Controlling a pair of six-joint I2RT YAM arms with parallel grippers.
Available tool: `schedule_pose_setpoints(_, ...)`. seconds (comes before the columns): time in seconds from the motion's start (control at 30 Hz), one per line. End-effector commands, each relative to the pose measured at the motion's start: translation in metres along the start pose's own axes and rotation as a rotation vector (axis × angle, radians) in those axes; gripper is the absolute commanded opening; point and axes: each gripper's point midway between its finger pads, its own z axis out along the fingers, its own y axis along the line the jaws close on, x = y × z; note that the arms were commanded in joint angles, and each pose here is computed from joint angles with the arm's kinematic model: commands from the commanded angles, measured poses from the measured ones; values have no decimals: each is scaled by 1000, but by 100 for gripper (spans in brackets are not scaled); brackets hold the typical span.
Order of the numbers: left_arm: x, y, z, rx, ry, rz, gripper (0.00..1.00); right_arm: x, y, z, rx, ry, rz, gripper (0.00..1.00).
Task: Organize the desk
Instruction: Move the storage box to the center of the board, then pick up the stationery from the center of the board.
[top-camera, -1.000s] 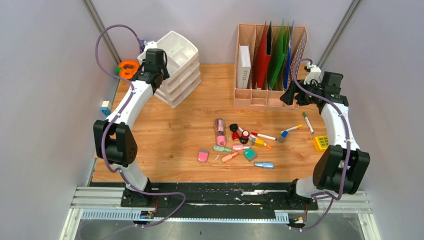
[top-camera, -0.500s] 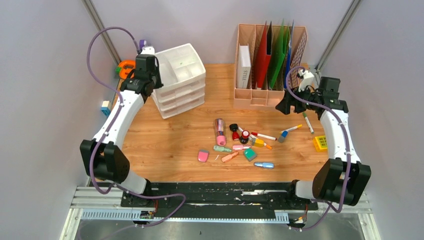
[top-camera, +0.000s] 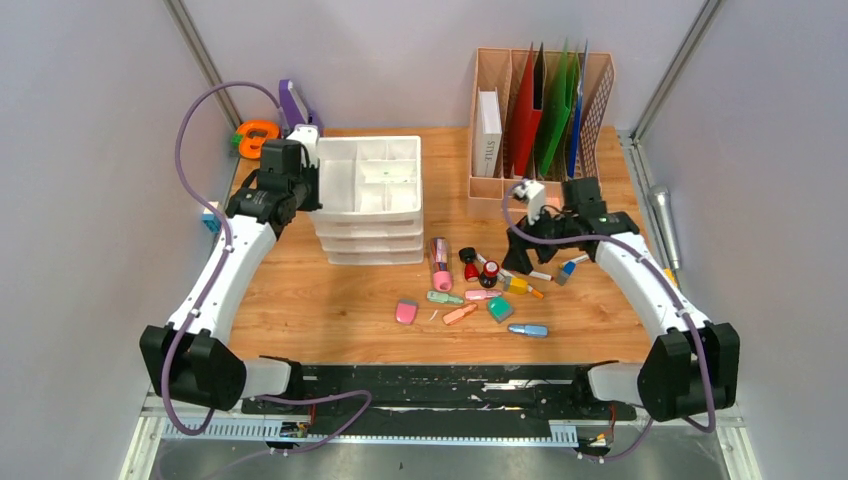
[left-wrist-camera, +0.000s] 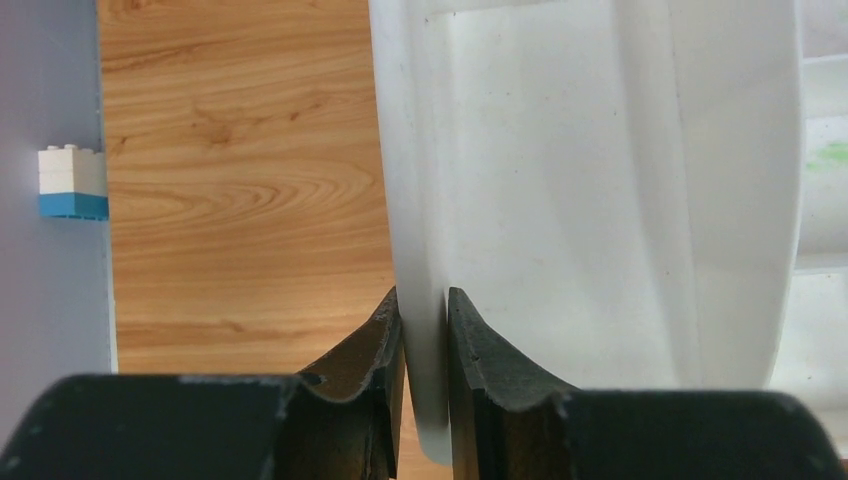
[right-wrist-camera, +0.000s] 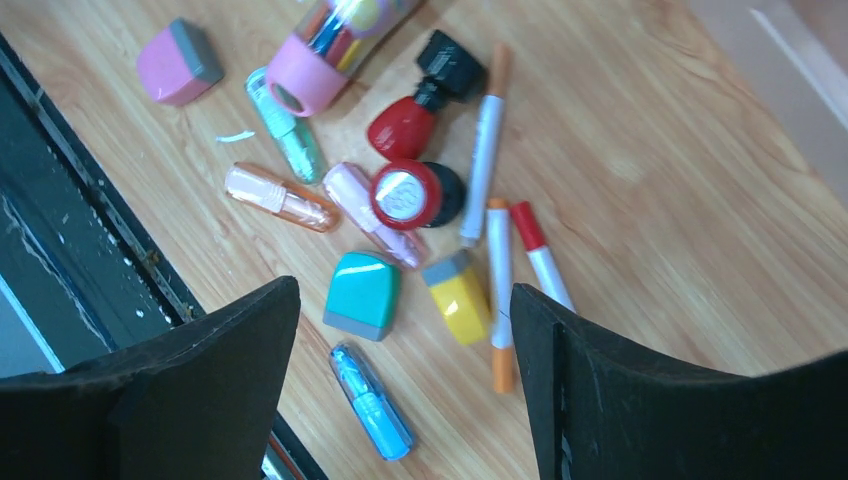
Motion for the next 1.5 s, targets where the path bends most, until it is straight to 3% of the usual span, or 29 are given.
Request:
schedule_pose_setpoints(0.0,-5,-3,-13,48,-44,79,18,2,10,25,33,76,-154,78)
schedule_pose_setpoints(0.2,-5,1,-9,19,-49,78,29,4,8,53,77,179,-231,78)
schedule_pose_setpoints(0.53,-6,1,-12,20,-52,77,78,10,8,78,72,224,-256,71)
schedule_pose_setpoints(0.77,-11,4,-16,9,-73,71,98,9,9,92,47,230,-244,61)
schedule_pose_setpoints(1.17,-16,8,-21,-11,-97,70,100,-17,21,85,-11,209,-240,17)
schedule_pose_setpoints(1.47,-26,9,-34,-4,-143,95,100,-107,30,12,117,65,-336,10)
